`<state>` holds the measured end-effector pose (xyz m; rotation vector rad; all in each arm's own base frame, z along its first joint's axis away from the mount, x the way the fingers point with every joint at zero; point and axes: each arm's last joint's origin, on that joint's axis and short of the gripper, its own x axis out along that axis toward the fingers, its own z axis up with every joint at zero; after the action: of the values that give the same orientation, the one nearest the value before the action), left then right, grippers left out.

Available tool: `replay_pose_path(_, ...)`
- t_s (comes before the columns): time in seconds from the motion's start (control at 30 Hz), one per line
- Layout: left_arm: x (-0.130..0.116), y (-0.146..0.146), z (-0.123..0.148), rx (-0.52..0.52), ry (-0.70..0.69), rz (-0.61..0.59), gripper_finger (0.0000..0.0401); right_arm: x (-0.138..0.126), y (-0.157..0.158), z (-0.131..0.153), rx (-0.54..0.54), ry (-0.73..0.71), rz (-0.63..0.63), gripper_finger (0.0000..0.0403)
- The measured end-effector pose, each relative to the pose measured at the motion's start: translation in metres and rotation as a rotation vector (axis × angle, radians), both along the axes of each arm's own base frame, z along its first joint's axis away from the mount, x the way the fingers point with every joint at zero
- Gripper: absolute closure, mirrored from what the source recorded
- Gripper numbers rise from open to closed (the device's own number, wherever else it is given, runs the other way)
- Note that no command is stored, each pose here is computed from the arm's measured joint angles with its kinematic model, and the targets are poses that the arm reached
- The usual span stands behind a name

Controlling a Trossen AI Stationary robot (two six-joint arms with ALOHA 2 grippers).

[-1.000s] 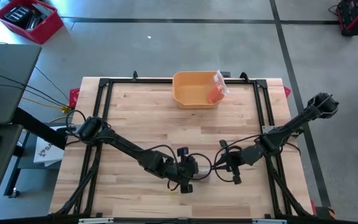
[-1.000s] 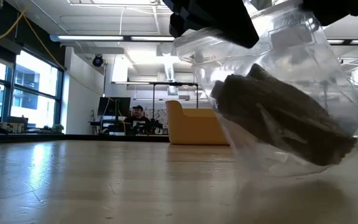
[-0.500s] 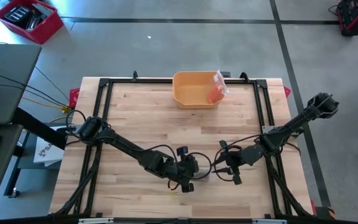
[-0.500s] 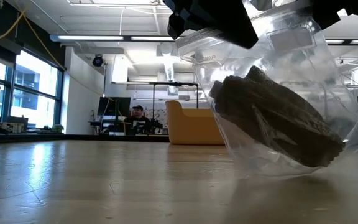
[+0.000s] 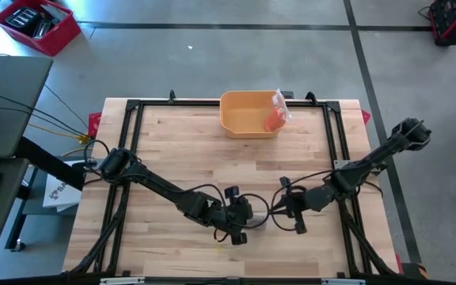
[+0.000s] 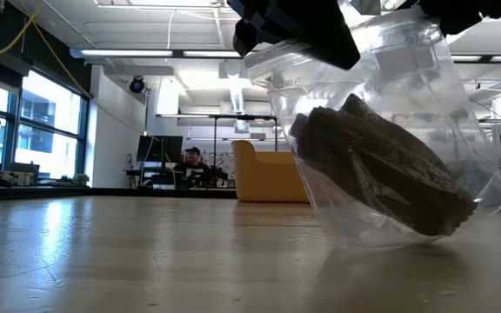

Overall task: Roll bandage
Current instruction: Close the transparent zip bag

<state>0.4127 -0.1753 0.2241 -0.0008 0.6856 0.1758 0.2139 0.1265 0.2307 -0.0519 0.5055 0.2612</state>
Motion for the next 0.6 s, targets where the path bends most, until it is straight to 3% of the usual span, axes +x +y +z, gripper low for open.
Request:
replay_pose_path(0.37, -0.0002, -0.0009, -0.0005, -0.076, 0.003, 0.019, 0.0401, 0.0048, 0.0022, -0.0065, -0.03, 0.003, -0.018, 0.0374)
replay_pose_path(0.6, -0.0016, -0.0005, -0.0023, -0.103, 0.029, 0.02, 0.0401, 0.0015, 0.0015, -0.0017, -0.034, -0.007, 0.007, 0.0295)
